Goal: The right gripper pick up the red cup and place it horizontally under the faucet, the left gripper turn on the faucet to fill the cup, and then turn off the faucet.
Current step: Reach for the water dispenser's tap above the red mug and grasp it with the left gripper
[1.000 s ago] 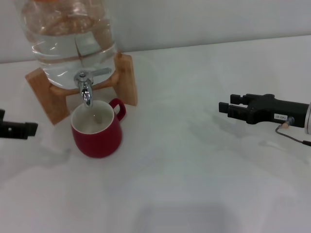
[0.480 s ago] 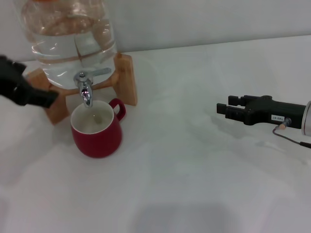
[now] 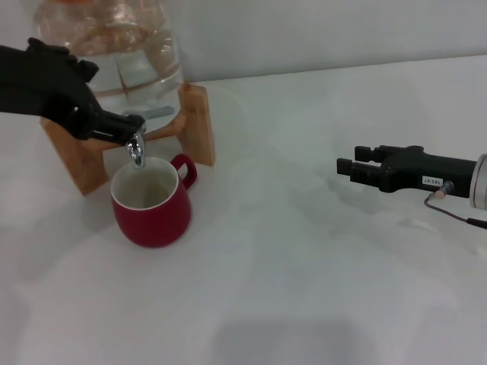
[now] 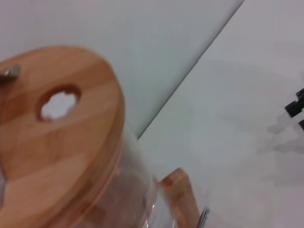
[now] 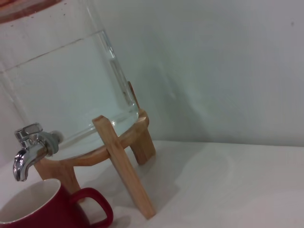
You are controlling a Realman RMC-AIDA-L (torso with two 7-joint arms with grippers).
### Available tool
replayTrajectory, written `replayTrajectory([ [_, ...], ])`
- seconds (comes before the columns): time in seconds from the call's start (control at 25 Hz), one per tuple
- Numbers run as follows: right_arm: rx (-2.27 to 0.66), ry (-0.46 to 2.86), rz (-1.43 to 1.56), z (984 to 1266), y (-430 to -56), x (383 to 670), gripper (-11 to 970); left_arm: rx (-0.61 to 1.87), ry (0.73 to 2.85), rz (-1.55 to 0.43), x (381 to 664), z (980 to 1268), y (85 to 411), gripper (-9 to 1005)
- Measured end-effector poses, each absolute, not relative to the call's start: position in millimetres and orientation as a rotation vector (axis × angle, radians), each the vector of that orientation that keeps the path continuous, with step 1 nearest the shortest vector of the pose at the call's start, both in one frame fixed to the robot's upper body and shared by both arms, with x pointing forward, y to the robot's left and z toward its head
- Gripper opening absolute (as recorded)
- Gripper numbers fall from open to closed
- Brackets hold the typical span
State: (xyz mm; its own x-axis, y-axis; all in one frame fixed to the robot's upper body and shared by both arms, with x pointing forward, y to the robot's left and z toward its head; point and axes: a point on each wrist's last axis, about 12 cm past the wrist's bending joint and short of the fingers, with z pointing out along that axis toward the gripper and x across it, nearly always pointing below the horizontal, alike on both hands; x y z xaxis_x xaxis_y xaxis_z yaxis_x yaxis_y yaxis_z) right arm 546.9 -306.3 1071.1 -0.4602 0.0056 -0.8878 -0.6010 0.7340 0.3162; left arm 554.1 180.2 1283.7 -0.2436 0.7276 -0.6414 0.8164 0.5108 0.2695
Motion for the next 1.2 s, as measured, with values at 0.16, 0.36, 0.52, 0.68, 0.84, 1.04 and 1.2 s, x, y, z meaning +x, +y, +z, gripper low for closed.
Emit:
replayTrajectory([
  [0.16,-0.457,1.935,0.762,1071,-306,547,529,1.299,1.999,-0.156,558,1284,174,892],
  [0.36,-0.457,1.935,0.762,1071,-306,547,529,1.331,2.015,-0.182,568,1279,166,892],
  [0.52,-0.454,1.937,0.766,1071,-305,547,529,1.363,2.023,-0.201,574,1276,159,892],
  [0.68,-0.45,1.942,0.768,1069,-306,547,529,1.389,2.015,-0.226,577,1276,152,892],
  [0.84,-0.452,1.941,0.768,1070,-306,548,529,1.431,2.014,-0.236,582,1277,143,892],
  [1.04,-0.446,1.946,0.77,1069,-306,548,529,1.452,2.027,-0.239,586,1274,141,892],
  [1.2,-0.439,1.949,0.774,1068,-307,549,529,1.458,2.038,-0.246,589,1271,141,892],
])
